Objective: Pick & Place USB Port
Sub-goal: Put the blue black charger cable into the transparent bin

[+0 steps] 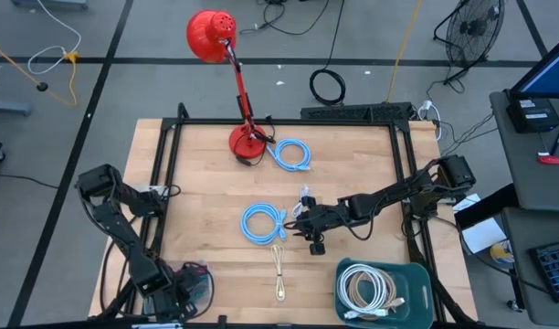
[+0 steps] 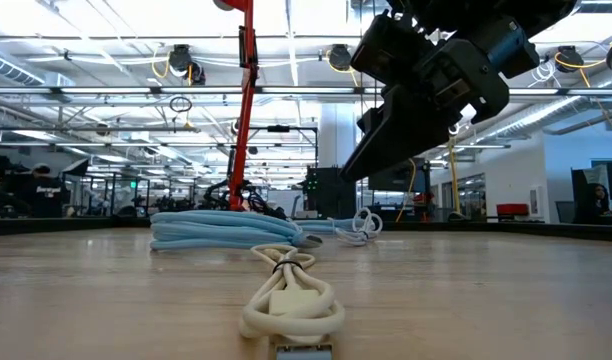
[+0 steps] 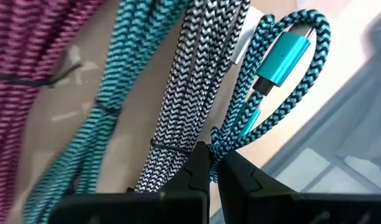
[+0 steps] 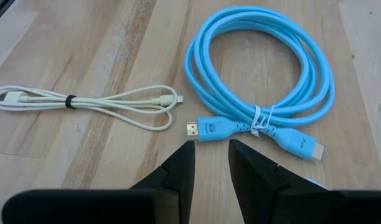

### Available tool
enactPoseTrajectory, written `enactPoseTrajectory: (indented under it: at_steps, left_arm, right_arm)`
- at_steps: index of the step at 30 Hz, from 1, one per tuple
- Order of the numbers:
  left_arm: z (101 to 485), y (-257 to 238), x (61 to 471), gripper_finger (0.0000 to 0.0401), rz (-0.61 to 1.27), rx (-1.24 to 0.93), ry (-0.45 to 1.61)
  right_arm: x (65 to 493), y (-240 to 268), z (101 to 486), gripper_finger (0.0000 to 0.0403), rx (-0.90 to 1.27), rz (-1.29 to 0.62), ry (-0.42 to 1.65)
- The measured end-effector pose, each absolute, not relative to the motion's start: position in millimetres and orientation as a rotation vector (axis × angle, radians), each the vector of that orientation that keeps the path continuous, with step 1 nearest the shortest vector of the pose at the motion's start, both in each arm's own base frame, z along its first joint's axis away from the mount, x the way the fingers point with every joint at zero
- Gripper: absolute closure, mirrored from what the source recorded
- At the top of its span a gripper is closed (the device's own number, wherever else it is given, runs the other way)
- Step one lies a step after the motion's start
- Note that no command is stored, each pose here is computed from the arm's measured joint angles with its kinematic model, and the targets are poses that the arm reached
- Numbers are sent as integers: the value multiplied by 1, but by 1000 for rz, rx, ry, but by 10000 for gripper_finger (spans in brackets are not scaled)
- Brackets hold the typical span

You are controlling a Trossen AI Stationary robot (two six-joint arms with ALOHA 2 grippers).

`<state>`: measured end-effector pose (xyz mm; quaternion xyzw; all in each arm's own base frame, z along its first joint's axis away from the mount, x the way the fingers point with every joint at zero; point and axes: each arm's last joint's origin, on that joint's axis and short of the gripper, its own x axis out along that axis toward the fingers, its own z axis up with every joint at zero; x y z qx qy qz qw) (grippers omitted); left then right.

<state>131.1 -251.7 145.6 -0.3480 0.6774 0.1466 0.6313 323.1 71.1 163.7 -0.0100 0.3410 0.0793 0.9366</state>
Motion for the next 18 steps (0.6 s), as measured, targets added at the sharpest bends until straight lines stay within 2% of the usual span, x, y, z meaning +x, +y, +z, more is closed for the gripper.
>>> enactPoseTrajectory:
  at_steps: [18]
  left_arm:
    - [144, -246, 129, 393, 375, -735, 1571]
  right_arm:
    - [324, 71, 165, 314, -19, 163, 683]
